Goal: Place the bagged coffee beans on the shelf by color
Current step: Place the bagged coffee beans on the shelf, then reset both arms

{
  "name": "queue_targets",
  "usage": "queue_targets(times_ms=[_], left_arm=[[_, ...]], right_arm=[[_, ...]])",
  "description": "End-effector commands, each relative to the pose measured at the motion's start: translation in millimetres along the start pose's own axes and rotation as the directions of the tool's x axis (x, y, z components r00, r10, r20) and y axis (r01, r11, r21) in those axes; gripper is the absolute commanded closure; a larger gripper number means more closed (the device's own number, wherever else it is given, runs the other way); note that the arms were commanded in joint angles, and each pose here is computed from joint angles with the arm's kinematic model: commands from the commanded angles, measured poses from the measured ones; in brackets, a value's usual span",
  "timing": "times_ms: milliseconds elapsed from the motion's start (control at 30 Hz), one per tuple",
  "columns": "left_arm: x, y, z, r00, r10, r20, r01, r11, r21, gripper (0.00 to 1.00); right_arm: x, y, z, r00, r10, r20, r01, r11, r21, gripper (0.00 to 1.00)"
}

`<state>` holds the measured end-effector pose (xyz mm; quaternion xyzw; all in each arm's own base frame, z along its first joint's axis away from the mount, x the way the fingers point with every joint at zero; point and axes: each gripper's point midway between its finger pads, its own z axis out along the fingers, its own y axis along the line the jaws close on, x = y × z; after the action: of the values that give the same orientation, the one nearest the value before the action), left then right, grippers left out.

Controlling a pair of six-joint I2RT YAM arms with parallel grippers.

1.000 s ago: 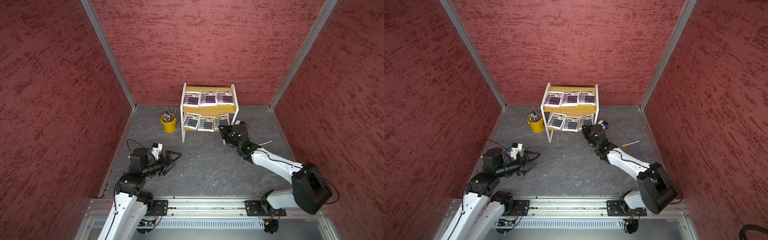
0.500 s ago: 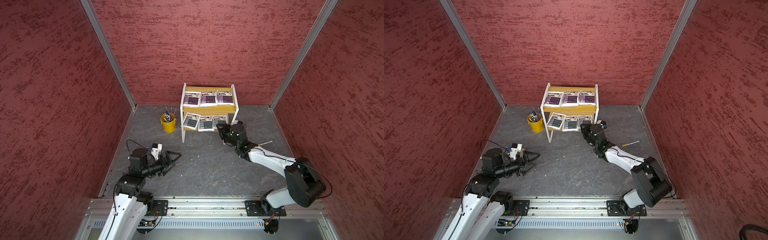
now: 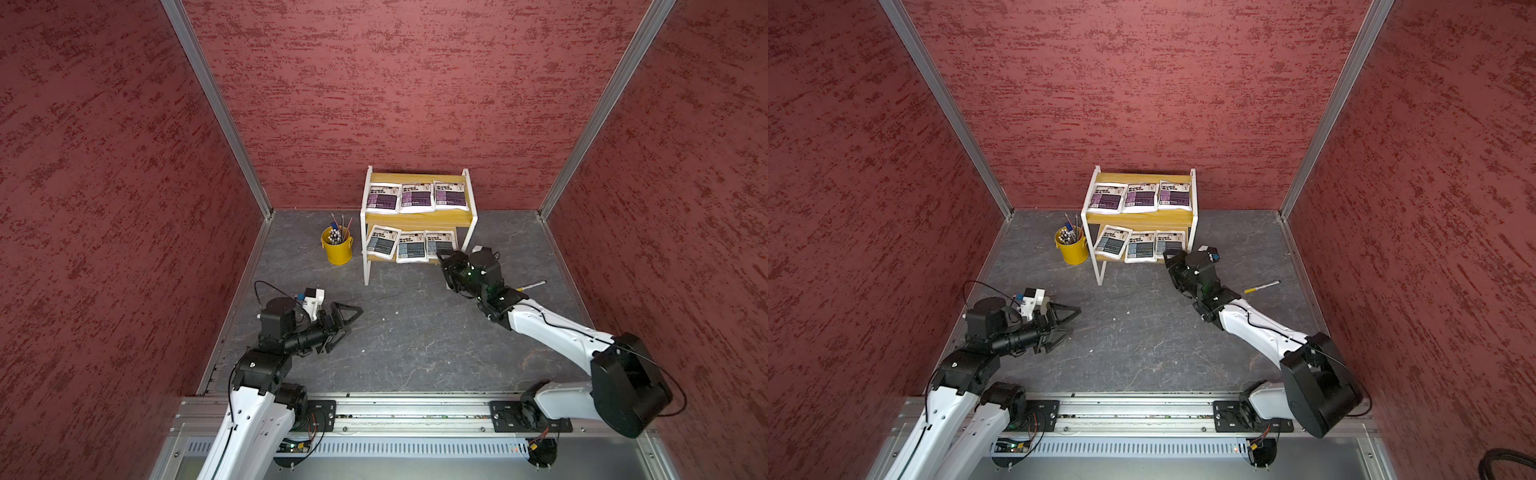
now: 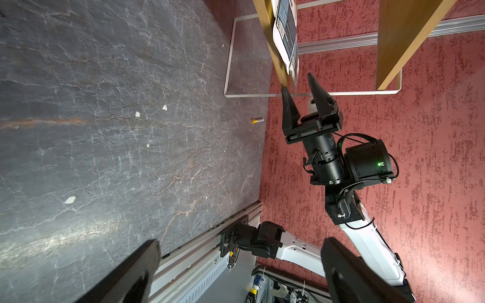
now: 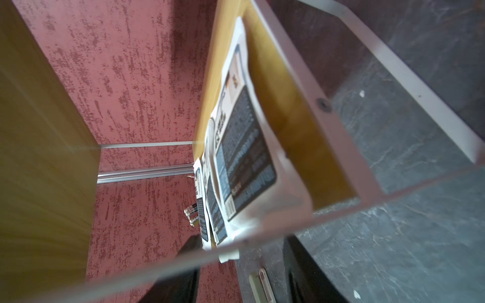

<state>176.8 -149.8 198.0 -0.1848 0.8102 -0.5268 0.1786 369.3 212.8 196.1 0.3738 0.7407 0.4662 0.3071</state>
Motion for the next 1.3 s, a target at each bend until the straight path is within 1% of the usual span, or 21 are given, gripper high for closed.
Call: queue_targets(times_ms=[0,167,333,433,567,667,733,833,933,1033,1067,1100,1167,1200,1267], left_arm=[[-2.2,-0.8,0.4,1.0,0.005,0.01,-0.005,1.0,0.017,0.0],[-2.5,-0.1,0.6,1.0,0.003,0.012,-0.003,1.0,0.016,0.0],[-4.9,0.8,0.7,1.0,0.004,0.022,-0.004,1.0,0.004,0.0],[-7.6,2.0,0.7,1.0,0.008,0.026,-0.008,1.0,-0.018,0.0],[-12.4,0.1,-0.8,0.999,0.041,0.031,-0.04,0.998,-0.046,0.0],[-18.6,-3.7,-3.3,0.996,0.08,0.043,-0.077,0.995,-0.069,0.0],[-23.6,-4.1,-6.2,0.993,0.108,0.055,-0.102,0.99,-0.099,0.0],[-35.4,0.3,-12.0,0.985,0.15,0.086,-0.133,0.975,-0.175,0.0],[-53.4,10.9,-20.3,0.972,0.193,0.134,-0.148,0.945,-0.29,0.0],[-77.0,19.7,-34.7,0.943,0.261,0.207,-0.157,0.897,-0.413,0.0],[-84.3,21.3,-38.1,0.931,0.28,0.234,-0.158,0.888,-0.432,0.0],[-91.7,22.6,-41.3,0.917,0.307,0.255,-0.166,0.874,-0.456,0.0],[-108.5,32.0,-49.0,0.888,0.347,0.302,-0.147,0.836,-0.529,0.0],[-116.8,34.1,-51.3,0.873,0.364,0.324,-0.141,0.824,-0.548,0.0],[-133.8,37.6,-53.8,0.839,0.418,0.348,-0.152,0.795,-0.587,0.0]], right_arm=[[3.4,-27.4,-10.2,1.0,-0.006,0.0,0.006,0.994,0.112,0.43],[6.5,-38.3,-22.6,1.0,0.003,-0.003,-0.003,0.989,0.151,0.41],[15.6,-49.5,-41.5,0.999,-0.031,-0.041,0.039,0.979,0.2,0.41],[14.0,-55.9,-59.2,0.992,-0.107,-0.061,0.119,0.96,0.252,0.4],[5.1,-58.5,-82.5,0.965,-0.246,-0.086,0.261,0.917,0.301,0.4],[-6.5,-58.0,-97.1,0.931,-0.349,-0.107,0.365,0.87,0.333,0.4],[-18.6,-55.5,-108.5,0.896,-0.43,-0.108,0.438,0.821,0.366,0.38],[-44.1,-48.4,-124.5,0.839,-0.539,-0.072,0.516,0.747,0.419,0.26],[-62.6,-36.8,-129.8,0.77,-0.637,-0.035,0.594,0.697,0.402,0.25],[-80.7,-32.2,-130.8,0.723,-0.691,0.001,0.629,0.658,0.414,0.25],[-86.4,-32.0,-129.8,0.708,-0.706,0.007,0.637,0.644,0.423,0.23],[-90.7,-32.7,-128.0,0.696,-0.718,0.006,0.645,0.63,0.432,0.22],[-97.2,-33.7,-119.2,0.664,-0.748,-0.005,0.676,0.596,0.434,0.22],[-99.9,-35.9,-114.5,0.651,-0.759,-0.011,0.686,0.582,0.436,0.22],[-107.8,-39.3,-105.0,0.629,-0.778,-0.008,0.699,0.56,0.445,0.17]])
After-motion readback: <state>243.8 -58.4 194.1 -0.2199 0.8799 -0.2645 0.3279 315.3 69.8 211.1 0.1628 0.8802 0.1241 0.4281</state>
